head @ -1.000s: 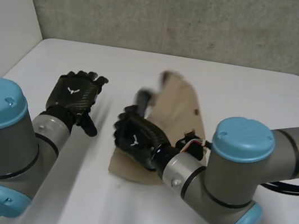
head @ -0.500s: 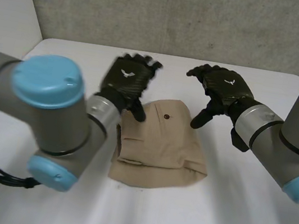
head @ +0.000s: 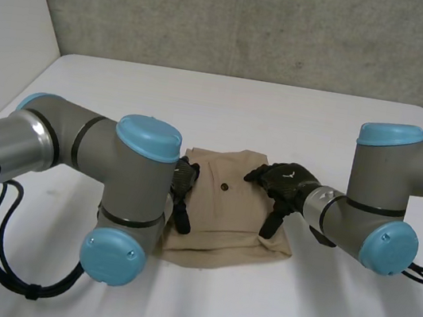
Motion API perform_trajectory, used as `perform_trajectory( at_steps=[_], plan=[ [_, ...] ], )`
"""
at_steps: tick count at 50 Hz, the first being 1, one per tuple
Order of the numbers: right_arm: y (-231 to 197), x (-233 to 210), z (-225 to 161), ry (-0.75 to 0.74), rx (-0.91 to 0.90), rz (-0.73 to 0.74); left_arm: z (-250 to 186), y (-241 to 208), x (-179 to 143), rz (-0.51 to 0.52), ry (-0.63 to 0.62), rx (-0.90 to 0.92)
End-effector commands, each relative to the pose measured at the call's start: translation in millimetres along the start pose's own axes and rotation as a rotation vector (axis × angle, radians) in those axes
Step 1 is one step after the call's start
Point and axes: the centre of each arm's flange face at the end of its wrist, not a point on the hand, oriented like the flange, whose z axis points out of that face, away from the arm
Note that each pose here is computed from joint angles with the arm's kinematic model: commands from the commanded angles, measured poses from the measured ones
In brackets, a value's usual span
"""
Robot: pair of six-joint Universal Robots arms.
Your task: Fold the shorts.
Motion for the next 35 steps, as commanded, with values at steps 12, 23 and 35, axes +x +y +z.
perform_trajectory(
  at_steps=[12,23,35],
  plan=[
    [-109.0,29.6,-92.3,0.181,0.381,0.118,-74.6,-94.7,-66.5,-0.104,-0.052,0.275],
    [-135.2,61.0,-166.5,0.549,0.409,0.206,-138.0,-128.6,-136.3,-0.242,-0.115,0.314],
    [-138.5,57.0,-172.4,0.543,0.398,0.174,-152.4,-130.8,-152.3,-0.315,-0.112,0.338]
  ],
)
